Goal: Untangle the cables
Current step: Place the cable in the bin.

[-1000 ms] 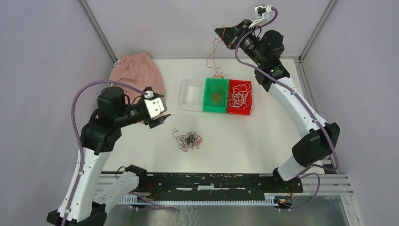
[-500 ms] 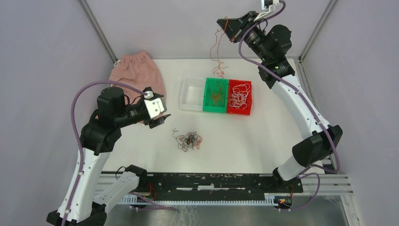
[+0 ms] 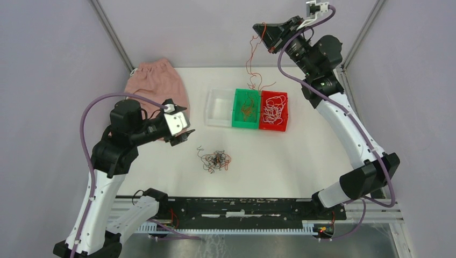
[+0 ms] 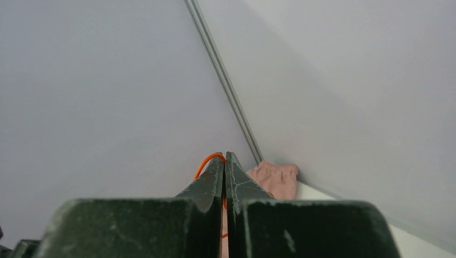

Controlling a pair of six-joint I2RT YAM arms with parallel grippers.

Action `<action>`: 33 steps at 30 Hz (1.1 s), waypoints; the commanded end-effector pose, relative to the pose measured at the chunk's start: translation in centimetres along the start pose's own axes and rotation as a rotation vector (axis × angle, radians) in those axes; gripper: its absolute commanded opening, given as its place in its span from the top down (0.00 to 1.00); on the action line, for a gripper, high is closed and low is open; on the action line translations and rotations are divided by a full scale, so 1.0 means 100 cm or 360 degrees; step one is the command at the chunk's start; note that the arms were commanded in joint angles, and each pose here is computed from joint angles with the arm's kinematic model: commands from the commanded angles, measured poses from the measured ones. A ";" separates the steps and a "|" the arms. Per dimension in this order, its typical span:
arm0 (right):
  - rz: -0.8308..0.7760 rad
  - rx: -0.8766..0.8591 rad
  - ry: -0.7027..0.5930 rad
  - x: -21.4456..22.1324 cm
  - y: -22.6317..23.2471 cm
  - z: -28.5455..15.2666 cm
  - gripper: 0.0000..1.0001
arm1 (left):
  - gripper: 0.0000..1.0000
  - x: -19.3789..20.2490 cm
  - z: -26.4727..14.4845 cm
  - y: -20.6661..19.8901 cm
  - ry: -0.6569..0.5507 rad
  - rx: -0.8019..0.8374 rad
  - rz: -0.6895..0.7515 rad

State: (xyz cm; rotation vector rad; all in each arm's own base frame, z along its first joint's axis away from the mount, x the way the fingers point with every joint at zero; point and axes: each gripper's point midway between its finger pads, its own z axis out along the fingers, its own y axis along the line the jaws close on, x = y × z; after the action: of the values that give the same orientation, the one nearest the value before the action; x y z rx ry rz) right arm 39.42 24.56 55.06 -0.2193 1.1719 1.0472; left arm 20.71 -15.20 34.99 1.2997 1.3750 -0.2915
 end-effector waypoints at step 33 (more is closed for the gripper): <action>-0.0086 0.0767 0.1045 0.278 -0.179 -0.067 0.99 | 0.23 -0.009 -0.004 0.009 -0.0041 -0.0068 0.0091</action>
State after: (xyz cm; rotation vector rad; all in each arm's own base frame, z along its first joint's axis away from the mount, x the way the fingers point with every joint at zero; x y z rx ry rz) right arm 48.35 25.82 23.35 -0.1588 1.9459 0.7290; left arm 20.71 -15.08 35.06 1.2958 1.3752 -0.2832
